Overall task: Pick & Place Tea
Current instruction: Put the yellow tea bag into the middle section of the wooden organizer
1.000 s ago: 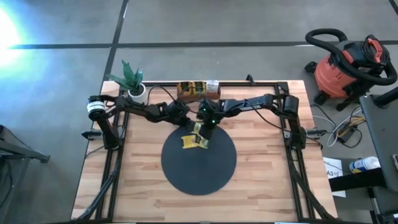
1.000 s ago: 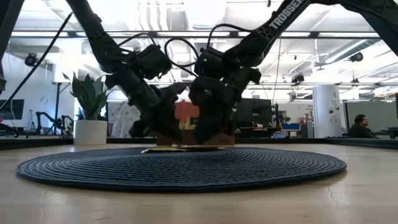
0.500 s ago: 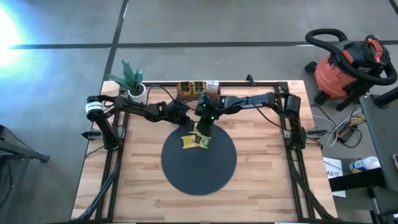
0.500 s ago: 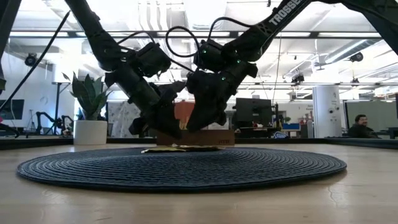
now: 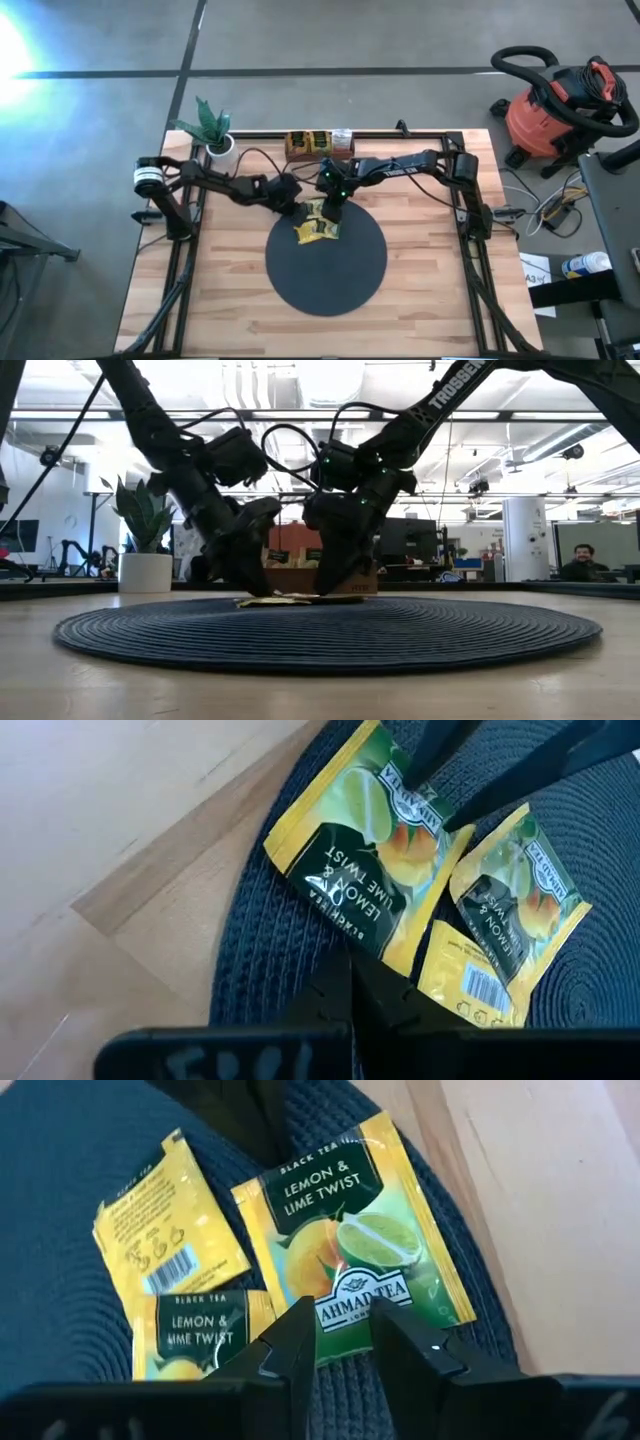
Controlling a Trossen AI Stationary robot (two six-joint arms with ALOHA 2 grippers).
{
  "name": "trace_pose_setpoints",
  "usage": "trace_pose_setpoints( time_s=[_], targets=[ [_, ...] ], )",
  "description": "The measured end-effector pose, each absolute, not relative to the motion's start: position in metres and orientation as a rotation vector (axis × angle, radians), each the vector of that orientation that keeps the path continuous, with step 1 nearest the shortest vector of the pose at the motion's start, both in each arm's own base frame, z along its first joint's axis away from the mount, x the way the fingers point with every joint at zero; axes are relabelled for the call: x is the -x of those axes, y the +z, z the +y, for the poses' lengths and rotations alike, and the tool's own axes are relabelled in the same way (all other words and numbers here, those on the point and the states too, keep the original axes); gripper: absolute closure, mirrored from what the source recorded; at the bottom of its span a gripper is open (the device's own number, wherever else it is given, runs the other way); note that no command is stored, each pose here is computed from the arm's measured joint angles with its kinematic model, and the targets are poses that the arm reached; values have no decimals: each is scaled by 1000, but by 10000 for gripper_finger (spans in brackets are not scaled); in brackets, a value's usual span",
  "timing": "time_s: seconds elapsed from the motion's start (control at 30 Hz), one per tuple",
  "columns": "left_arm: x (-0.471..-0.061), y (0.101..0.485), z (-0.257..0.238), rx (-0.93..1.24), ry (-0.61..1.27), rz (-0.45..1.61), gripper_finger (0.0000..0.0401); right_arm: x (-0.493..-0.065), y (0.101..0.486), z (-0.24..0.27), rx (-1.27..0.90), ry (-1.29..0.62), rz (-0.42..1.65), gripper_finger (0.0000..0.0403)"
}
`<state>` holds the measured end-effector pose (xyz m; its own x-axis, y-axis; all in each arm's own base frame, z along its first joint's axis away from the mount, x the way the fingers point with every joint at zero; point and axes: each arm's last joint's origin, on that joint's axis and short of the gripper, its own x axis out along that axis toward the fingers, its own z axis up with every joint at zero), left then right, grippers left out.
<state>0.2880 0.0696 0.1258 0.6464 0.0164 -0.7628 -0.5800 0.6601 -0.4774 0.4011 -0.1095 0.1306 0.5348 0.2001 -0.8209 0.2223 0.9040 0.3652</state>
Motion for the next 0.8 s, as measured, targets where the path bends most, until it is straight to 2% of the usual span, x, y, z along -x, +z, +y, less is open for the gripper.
trace_pose_setpoints(
  time_s=[0.2,0.4,0.63,0.8],
  targets=[
    [-288,125,74,771,406,744,401,-404,131,-101,-569,34,1008,308],
    [-290,128,79,755,420,692,401,-409,132,-84,-580,103,997,315],
    [-290,128,79,742,428,684,401,-413,136,-84,-596,91,960,325],
    [-290,131,79,725,425,675,401,-413,153,-87,-499,16,895,330]
  ],
)
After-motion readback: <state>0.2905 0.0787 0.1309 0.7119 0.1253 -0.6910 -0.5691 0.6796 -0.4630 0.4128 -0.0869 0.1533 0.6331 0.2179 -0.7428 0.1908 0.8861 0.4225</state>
